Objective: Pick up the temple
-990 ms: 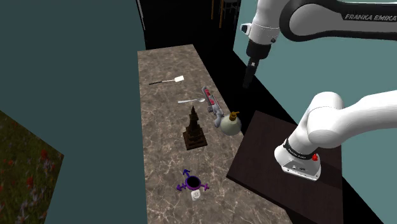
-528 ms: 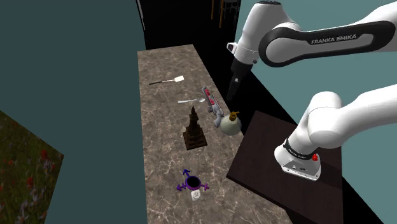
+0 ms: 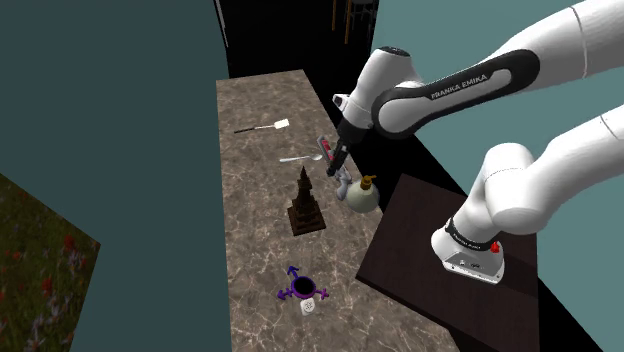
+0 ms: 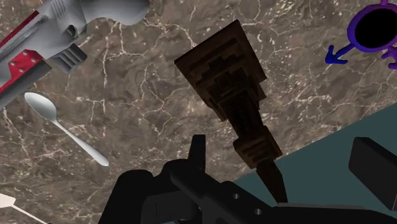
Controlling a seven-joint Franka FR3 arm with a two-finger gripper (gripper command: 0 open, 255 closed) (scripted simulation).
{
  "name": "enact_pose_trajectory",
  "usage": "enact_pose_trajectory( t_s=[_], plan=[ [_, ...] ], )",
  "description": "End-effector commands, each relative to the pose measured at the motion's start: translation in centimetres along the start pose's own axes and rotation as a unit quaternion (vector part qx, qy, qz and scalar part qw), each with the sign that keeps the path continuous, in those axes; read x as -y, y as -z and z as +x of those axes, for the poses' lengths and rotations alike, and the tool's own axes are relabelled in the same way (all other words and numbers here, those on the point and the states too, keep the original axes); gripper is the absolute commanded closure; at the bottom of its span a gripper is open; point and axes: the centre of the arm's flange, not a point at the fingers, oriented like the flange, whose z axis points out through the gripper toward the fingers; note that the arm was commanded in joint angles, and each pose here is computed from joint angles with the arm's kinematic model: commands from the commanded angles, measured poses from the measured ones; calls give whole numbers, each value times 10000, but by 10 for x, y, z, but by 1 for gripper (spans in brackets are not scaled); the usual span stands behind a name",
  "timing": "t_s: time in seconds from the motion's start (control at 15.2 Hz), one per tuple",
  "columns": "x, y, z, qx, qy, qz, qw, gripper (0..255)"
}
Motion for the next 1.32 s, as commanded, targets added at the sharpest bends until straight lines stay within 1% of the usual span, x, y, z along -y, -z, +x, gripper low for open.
enact_pose_trajectory(
  t_s=[0.0,0.33,0.79,0.99,1.06,1.25],
  plan=[
    [1,-24,8,-184,67,70,9998,0],
    [4,-78,32,-582,240,283,9976,0],
    [-2,-113,22,-582,240,283,9976,0],
    [-3,-115,21,-582,240,283,9976,0],
    [-3,-115,21,-582,240,283,9976,255],
    [-3,-116,21,-582,240,283,9976,255]
  ],
)
